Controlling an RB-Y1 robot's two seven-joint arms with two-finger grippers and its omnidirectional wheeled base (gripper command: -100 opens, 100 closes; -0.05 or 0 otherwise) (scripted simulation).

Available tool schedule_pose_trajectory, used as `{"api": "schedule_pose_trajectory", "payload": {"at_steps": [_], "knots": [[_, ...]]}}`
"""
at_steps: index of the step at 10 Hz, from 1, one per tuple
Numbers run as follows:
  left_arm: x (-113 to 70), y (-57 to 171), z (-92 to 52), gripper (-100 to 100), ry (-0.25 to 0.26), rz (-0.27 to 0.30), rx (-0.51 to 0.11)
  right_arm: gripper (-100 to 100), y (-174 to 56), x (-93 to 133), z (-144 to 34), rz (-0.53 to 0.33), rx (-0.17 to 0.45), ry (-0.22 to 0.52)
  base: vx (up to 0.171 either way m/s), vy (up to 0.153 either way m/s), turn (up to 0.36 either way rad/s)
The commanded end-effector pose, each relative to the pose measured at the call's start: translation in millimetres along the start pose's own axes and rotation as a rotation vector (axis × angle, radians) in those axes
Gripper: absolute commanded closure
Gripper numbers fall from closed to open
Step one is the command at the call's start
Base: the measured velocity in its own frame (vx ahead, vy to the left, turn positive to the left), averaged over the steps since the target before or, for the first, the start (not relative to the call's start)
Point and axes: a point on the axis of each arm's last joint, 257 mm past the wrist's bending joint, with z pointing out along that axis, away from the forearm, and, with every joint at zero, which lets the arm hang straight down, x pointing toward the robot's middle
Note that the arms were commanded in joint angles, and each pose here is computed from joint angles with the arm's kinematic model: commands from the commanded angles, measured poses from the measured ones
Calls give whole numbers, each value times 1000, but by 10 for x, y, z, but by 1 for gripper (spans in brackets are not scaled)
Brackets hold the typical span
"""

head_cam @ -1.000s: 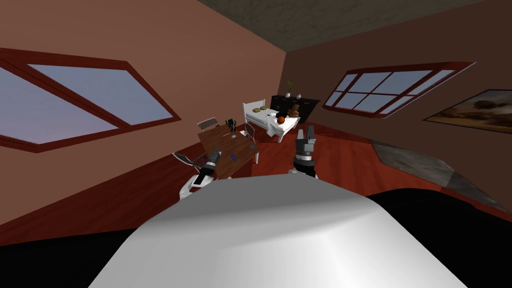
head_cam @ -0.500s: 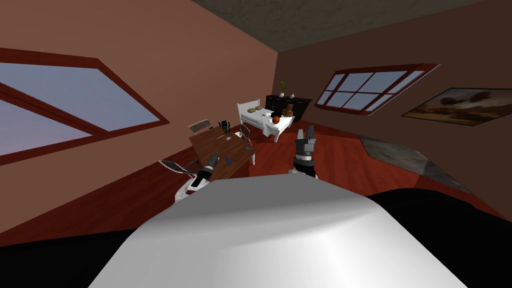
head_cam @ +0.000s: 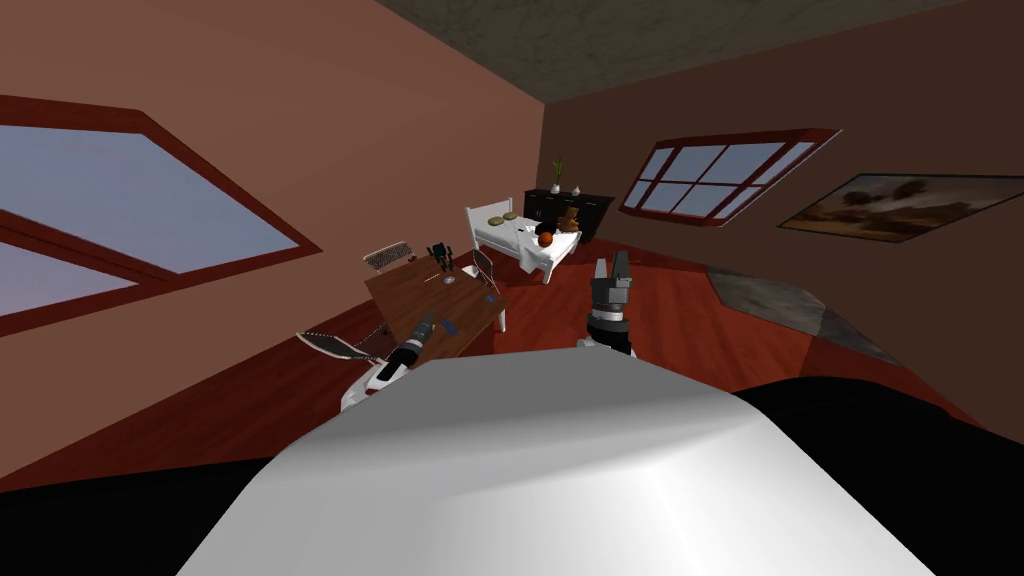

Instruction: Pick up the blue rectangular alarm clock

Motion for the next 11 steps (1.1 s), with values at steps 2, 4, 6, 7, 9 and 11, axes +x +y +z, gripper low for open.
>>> {"api": "schedule_pose_trajectory", "payload": {"at_steps": [2, 4, 6, 7, 9, 11], "knots": [[-58, 330, -72, -100, 3, 4, -75, 0, 0, 0, 0, 0, 0, 0, 37, -30, -84], [-105, 601, -174, -100, 6, 9, -141, 0, 0, 0, 0, 0, 0, 0, 68, -42, -117], [-134, 687, -210, -100, 0, 10, -160, 0, 0, 0, 0, 0, 0, 0, 47, -30, -29], [-161, 889, -306, -100, 6, 14, -212, 0, 0, 0, 0, 0, 0, 0, 47, -28, -153], [-190, 966, -345, -100, 0, 16, -229, 0, 0, 0, 0, 0, 0, 0, 40, -24, -44], [-234, 1202, -479, -100, 2, 21, -290, 0, 0, 0, 0, 0, 0, 0, 62, -36, -120]]}}
